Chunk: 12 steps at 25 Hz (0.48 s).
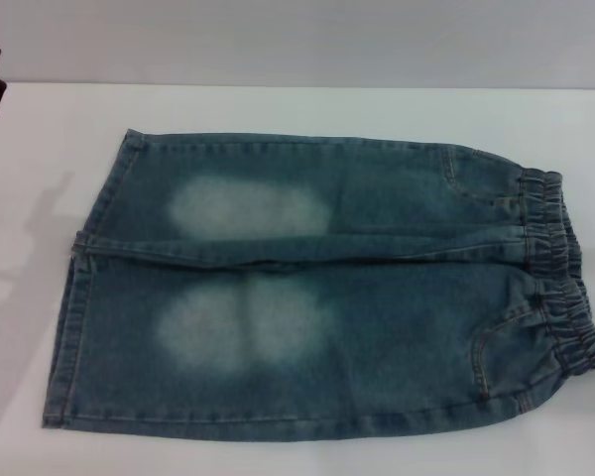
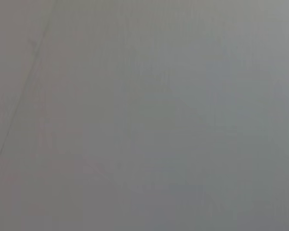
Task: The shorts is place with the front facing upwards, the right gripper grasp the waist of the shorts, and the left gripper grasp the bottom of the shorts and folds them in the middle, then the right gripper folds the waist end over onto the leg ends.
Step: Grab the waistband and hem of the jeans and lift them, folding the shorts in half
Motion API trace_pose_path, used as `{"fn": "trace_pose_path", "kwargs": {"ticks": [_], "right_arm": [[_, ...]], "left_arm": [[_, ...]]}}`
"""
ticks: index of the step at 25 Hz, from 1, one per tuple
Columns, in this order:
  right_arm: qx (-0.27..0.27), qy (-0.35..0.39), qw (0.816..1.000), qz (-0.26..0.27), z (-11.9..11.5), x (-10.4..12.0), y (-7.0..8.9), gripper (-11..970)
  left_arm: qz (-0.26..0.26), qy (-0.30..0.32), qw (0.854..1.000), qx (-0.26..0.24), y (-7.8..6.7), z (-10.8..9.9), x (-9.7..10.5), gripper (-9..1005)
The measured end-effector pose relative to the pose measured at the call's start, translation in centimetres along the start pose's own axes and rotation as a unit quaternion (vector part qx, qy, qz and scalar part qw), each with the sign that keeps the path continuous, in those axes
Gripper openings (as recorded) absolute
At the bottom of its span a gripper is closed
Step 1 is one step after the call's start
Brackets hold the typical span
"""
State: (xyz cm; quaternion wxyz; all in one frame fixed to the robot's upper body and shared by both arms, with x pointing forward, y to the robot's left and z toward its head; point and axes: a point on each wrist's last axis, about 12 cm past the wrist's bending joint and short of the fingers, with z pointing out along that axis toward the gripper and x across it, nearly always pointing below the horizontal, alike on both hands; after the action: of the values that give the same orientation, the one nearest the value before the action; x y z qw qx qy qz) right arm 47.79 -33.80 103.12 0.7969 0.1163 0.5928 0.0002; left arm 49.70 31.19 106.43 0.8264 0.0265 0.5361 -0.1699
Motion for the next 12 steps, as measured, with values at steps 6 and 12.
{"fn": "trace_pose_path", "kwargs": {"ticks": [6, 12], "right_arm": [[0.000, 0.000, 1.000, 0.000, 0.00, 0.01, 0.03, 683], [-0.001, 0.001, 1.000, 0.000, -0.01, 0.03, 0.06, 683]], "left_arm": [[-0.019, 0.010, 1.000, 0.001, -0.04, 0.07, 0.25, 726], [-0.078, 0.042, 0.995, 0.043, 0.00, 0.77, 0.42, 725]]}}
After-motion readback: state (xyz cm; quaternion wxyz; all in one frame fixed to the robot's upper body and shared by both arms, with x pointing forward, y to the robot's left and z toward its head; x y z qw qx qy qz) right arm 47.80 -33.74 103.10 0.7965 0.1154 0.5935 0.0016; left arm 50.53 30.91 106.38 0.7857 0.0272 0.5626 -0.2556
